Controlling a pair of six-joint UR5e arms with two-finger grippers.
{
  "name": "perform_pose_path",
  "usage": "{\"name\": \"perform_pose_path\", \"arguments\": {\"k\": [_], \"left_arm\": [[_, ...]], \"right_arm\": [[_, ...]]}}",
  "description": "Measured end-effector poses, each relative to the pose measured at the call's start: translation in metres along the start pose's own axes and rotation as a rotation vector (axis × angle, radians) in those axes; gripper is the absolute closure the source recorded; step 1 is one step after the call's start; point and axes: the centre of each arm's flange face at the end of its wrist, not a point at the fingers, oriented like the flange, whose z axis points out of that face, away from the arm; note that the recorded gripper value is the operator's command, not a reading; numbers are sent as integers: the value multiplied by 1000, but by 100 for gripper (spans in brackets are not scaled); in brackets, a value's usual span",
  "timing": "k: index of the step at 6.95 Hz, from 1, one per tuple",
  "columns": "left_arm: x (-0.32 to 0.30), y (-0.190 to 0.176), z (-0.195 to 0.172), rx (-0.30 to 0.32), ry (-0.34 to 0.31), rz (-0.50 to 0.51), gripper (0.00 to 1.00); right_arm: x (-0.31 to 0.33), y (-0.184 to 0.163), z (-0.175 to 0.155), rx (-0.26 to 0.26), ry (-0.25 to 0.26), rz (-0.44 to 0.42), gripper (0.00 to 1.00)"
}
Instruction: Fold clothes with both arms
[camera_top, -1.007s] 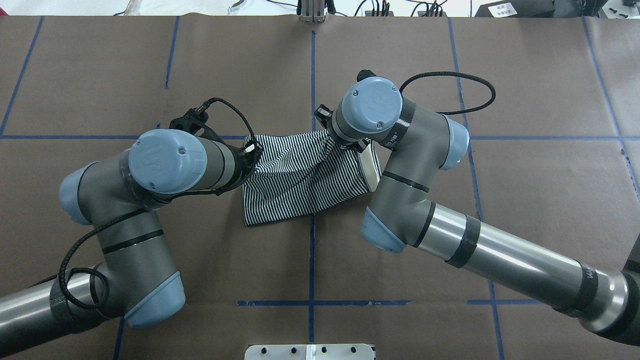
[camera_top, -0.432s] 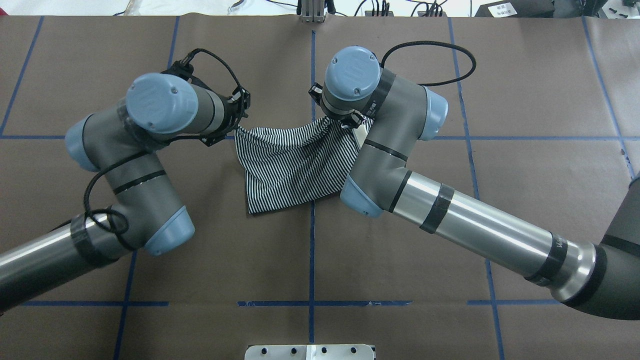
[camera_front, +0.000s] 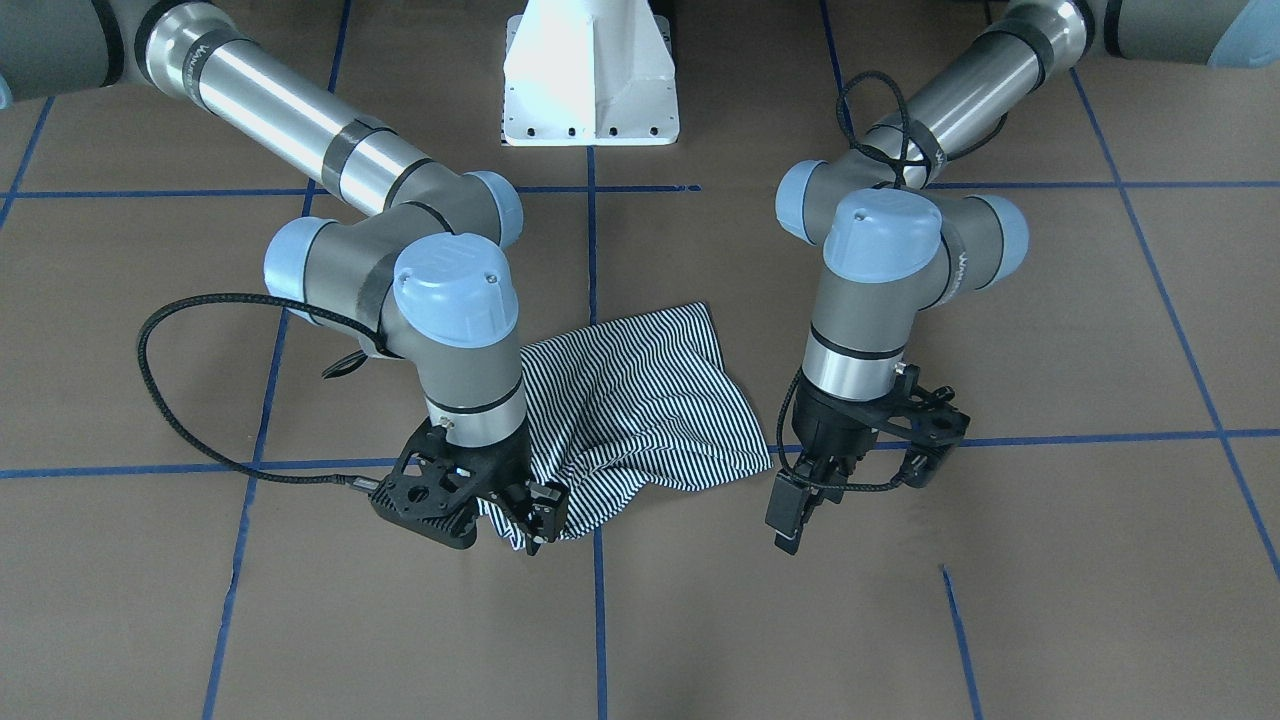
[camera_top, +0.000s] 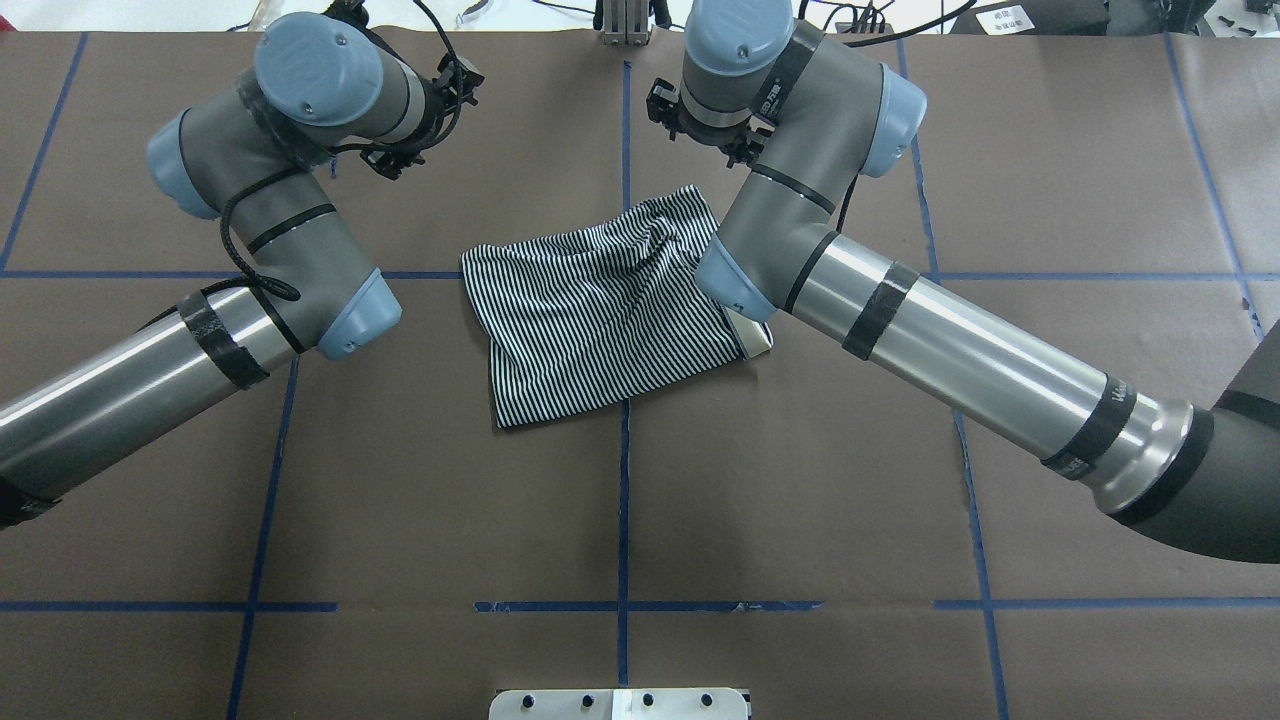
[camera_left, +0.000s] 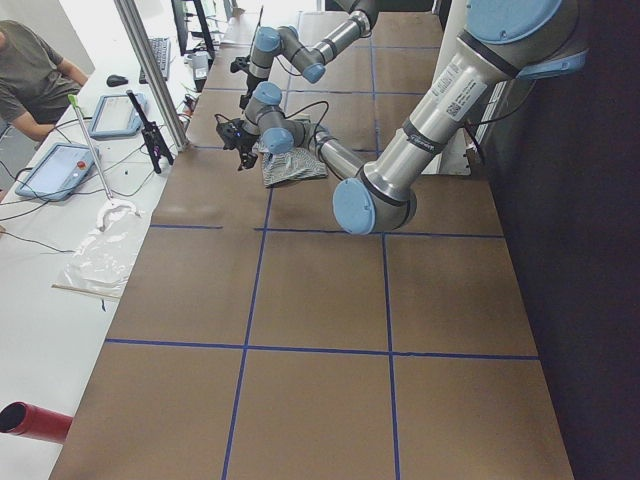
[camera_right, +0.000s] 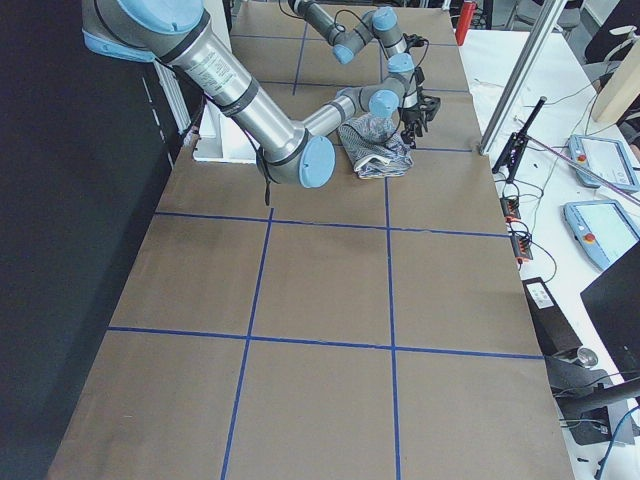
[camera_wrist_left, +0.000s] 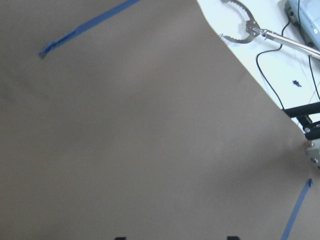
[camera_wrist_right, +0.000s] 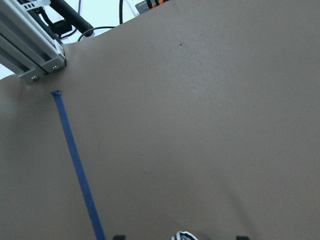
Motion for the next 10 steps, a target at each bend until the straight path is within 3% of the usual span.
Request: {"name": "perform_pose_path", "arguments": {"k": [2, 4, 6, 8, 10], "left_arm": [[-4, -9, -11, -93, -7, 78, 0], [-36, -25, -46, -168, 19, 196, 0], [-70, -43, -85, -181, 11, 309, 0], [-104, -66, -128, -168, -26, 413, 0], [-149, -147, -167, -160, -83, 613, 0]], "right_arm": [[21, -37, -9, -45, -4, -69, 0], [120, -89, -23, -113, -21, -164, 0], [208, -97, -48, -157, -55, -222, 0], [244, -85, -68, -194, -77, -231, 0], [336, -120, -93, -216, -81, -319, 0]]}}
